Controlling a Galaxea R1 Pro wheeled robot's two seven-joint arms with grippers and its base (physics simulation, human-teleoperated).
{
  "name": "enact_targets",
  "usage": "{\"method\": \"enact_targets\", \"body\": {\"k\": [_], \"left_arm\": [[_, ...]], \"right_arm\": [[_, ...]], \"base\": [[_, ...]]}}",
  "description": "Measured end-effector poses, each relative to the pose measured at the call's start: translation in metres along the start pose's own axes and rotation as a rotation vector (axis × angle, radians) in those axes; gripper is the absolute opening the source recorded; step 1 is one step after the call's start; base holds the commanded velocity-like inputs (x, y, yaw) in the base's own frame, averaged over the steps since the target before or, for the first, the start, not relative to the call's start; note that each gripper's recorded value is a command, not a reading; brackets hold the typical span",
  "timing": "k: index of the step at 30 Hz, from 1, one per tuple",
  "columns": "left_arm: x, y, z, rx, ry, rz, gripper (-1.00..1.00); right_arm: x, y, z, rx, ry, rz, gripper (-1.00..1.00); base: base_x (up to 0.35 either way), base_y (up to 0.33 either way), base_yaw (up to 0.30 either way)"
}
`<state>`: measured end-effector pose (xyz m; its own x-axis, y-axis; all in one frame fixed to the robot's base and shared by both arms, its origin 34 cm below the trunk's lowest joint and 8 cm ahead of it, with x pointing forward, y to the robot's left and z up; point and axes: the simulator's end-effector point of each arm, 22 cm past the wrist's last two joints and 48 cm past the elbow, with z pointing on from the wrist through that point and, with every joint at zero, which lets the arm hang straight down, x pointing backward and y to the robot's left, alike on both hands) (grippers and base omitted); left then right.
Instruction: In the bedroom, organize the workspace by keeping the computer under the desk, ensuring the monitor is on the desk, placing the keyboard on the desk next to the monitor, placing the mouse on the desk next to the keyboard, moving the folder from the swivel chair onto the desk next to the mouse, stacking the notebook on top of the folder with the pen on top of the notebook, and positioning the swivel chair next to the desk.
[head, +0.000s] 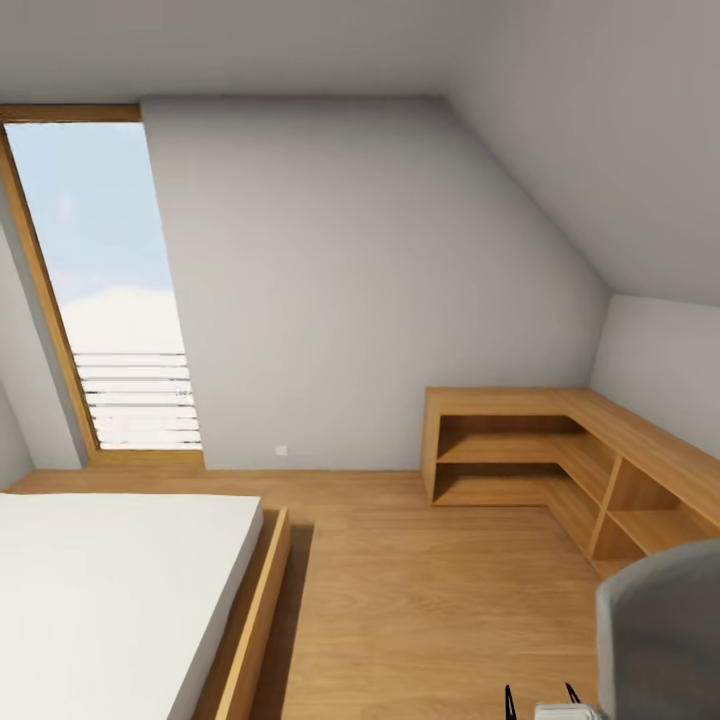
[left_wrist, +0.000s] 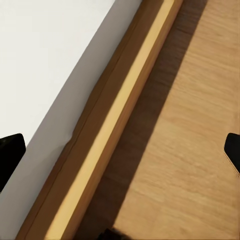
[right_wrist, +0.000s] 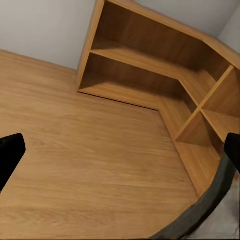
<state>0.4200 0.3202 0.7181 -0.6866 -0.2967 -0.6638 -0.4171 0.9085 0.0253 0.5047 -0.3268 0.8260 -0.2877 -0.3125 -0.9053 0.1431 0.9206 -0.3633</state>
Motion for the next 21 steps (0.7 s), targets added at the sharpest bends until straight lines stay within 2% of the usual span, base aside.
{"method": "enact_targets", "body": {"k": [21], "left_arm": [[0.0004,0.0,0.0,0.0,0.002,0.0,1.0]], "right_arm": [[-0.0001,0.0002,0.0,-0.001,0.0,-0.001,1.0]], "base": [[0.32,0.0,0.0]]}}
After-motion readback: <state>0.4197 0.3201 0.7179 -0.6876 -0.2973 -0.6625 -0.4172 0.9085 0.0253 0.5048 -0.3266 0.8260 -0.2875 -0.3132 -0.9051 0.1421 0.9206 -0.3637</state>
